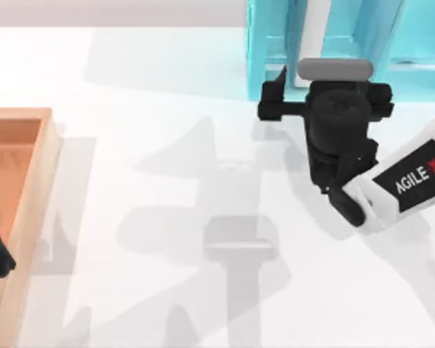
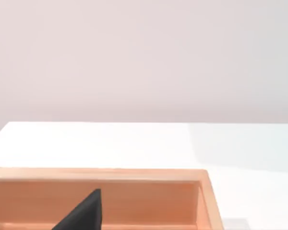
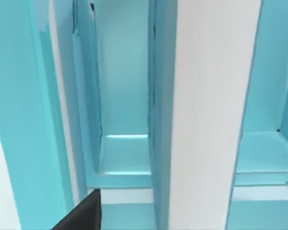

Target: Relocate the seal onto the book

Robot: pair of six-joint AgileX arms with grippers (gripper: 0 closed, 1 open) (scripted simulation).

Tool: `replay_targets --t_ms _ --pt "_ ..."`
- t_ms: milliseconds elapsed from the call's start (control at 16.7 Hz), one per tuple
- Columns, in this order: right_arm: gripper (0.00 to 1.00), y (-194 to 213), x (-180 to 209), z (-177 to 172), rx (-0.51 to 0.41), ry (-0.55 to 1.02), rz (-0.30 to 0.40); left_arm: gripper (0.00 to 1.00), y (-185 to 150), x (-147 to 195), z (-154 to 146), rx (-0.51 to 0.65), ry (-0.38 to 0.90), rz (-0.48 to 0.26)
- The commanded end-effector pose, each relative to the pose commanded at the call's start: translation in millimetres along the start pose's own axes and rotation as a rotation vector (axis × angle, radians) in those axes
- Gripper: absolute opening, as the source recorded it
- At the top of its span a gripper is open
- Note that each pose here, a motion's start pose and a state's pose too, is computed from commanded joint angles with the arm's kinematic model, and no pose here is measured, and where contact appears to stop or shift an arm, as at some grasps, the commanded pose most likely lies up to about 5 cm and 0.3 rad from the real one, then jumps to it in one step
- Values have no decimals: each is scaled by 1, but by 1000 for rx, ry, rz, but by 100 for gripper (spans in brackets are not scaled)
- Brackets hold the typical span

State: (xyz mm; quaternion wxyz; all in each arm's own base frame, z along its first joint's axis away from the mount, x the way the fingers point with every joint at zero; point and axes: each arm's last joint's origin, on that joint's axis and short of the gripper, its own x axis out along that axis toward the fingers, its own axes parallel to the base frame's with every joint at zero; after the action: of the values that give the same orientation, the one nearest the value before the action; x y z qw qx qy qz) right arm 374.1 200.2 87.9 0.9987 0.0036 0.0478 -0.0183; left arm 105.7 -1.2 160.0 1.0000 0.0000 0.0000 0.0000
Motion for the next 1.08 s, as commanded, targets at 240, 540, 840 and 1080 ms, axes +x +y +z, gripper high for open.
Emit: replay_targets --t_ms 240,540,840,1080 --pt "100 -2 1 0 -2 4 -3 100 0 0 0 0 0 0" --pt "100 3 33 0 0 0 0 100 0 0 0 0 0 0" --pt "100 3 81 0 0 -1 0 100 0 0 0 0 0 0" --pt "100 0 100 0 0 0 0 100 0 0 0 0 0 0"
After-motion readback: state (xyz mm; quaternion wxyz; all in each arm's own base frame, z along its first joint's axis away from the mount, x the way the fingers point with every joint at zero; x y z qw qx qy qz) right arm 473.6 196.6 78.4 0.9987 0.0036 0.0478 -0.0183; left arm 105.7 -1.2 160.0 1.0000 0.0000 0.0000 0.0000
